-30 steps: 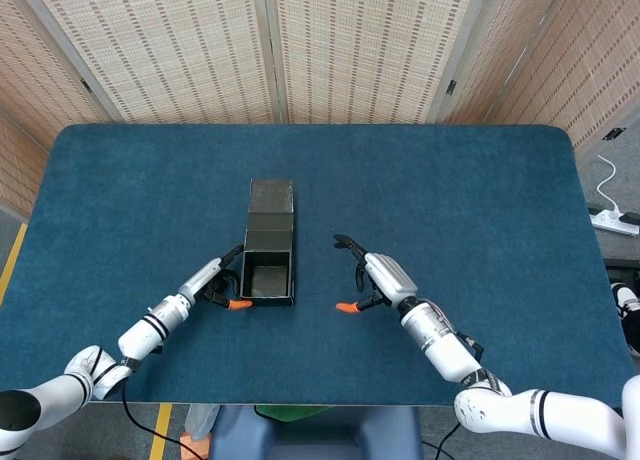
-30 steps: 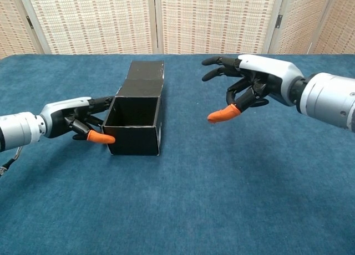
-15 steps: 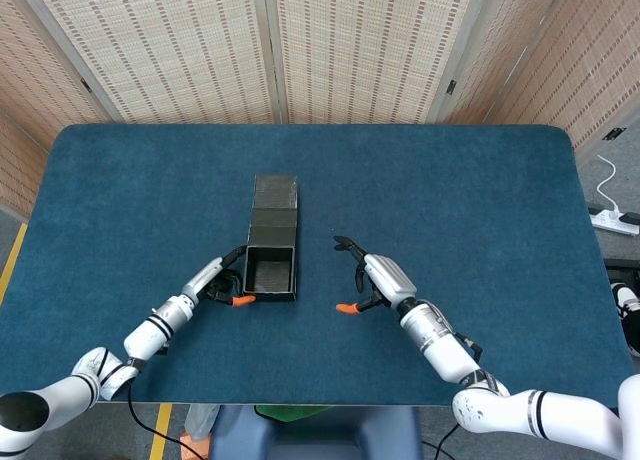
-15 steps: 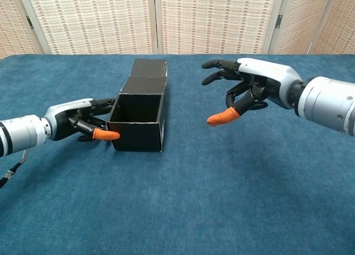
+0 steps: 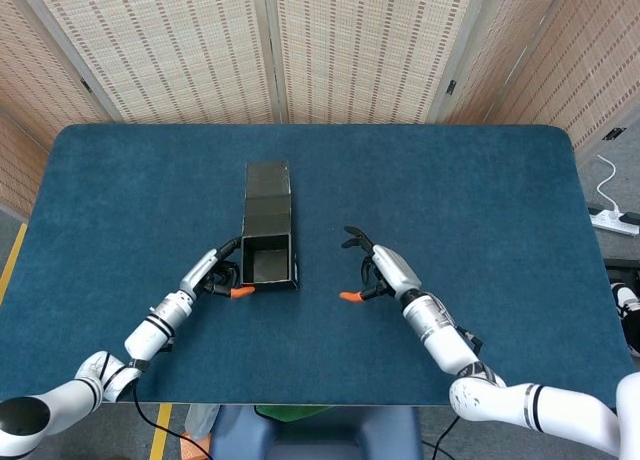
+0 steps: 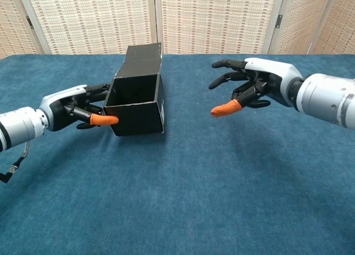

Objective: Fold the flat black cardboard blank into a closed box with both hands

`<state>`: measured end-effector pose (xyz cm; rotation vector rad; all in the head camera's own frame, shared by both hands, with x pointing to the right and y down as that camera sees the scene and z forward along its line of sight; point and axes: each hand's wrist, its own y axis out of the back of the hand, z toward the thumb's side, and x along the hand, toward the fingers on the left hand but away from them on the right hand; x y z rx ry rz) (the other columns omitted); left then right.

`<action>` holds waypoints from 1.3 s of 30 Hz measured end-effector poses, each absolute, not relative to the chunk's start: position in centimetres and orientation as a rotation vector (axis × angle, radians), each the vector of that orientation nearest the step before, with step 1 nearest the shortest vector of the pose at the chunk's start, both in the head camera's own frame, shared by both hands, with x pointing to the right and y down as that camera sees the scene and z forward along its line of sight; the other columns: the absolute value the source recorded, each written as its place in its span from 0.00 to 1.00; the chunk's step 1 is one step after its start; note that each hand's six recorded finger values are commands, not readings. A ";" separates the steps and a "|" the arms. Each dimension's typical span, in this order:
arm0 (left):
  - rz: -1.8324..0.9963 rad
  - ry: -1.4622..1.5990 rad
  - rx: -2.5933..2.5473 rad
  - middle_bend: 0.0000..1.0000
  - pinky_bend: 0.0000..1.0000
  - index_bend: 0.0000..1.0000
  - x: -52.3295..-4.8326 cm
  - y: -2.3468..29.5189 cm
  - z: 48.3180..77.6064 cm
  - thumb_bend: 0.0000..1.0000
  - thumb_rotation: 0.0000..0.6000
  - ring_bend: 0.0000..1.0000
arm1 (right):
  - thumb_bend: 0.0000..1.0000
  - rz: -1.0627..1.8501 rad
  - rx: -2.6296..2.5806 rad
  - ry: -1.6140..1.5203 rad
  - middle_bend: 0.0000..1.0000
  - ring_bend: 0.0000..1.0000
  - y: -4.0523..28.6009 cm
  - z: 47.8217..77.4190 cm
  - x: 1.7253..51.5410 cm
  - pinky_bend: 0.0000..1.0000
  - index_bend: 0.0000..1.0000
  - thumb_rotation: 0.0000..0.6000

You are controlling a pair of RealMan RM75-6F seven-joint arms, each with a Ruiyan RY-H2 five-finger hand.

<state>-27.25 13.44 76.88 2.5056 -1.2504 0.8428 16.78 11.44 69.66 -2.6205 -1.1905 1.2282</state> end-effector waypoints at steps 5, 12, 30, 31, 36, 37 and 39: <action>0.792 -1.243 2.567 0.56 0.95 0.58 -27.5 13.1 74.5 0.31 1.00 0.71 | 0.00 1.329 -2.677 -1.274 0.25 0.67 9.3 71.4 16.7 1.00 0.00 1.00; 0.735 -1.177 2.656 0.56 0.95 0.58 -26.2 13.8 71.5 0.31 1.00 0.71 | 0.00 1.340 -2.749 -1.377 0.27 0.68 4.9 72.6 12.8 1.00 0.02 1.00; 0.907 -1.079 2.734 0.56 0.95 0.59 -23.9 13.4 71.5 0.31 1.00 0.71 | 0.00 1.069 -3.032 -1.587 0.38 0.71 0.8 68.8 2.9 1.00 0.10 1.00; 0.932 -1.081 2.722 0.56 0.95 0.59 -24.2 13.3 71.9 0.31 1.00 0.71 | 0.00 1.051 -3.047 -1.569 0.39 0.72 0.8 68.2 2.8 1.00 0.11 1.00; 1.023 -1.078 2.699 0.56 0.95 0.58 -24.8 13.3 72.9 0.32 1.00 0.71 | 0.00 1.021 -3.087 -1.408 0.42 0.74 1.7 66.3 2.1 1.00 0.13 1.00; 1.046 -1.073 2.693 0.56 0.95 0.58 -24.9 13.3 73.1 0.32 1.00 0.71 | 0.00 1.038 -3.079 -1.351 0.42 0.74 2.1 66.1 2.1 1.00 0.14 1.00; 1.079 -1.071 2.681 0.56 0.95 0.58 -25.1 13.3 73.4 0.31 1.00 0.71 | 0.00 1.071 -3.053 -1.257 0.42 0.74 2.8 66.2 2.1 1.00 0.15 1.00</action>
